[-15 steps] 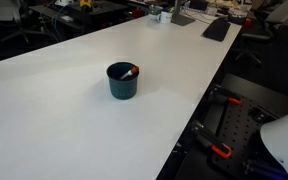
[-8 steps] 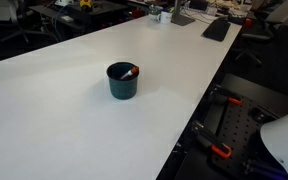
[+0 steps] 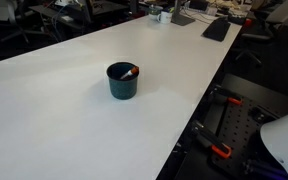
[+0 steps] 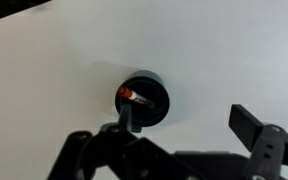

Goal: Take the marker out of the mug and place it on the table to the right of the mug

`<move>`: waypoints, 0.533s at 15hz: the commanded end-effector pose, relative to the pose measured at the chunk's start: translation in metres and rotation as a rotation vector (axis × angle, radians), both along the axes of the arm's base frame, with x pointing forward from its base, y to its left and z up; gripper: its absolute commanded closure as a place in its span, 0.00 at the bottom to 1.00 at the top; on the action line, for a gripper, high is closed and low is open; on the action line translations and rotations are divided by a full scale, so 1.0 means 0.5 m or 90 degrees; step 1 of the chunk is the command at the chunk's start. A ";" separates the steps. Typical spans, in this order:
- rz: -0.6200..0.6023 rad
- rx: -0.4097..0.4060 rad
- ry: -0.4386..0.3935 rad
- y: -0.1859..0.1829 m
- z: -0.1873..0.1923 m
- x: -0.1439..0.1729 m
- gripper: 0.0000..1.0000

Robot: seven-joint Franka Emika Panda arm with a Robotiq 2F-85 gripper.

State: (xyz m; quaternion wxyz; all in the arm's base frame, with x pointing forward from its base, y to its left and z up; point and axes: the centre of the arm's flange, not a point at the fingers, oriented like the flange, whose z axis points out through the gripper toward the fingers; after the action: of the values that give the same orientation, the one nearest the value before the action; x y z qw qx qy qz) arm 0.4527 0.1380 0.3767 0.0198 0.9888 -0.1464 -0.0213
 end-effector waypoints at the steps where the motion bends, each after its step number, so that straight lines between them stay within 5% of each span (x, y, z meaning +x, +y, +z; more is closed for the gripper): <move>1: -0.013 -0.024 -0.019 -0.056 -0.047 0.022 0.00; 8: -0.013 -0.056 -0.012 -0.153 -0.110 0.039 0.00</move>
State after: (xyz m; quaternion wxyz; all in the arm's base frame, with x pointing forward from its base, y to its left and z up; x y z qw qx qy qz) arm 0.4724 0.0727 0.3323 0.0597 0.9849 -0.1622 -0.0092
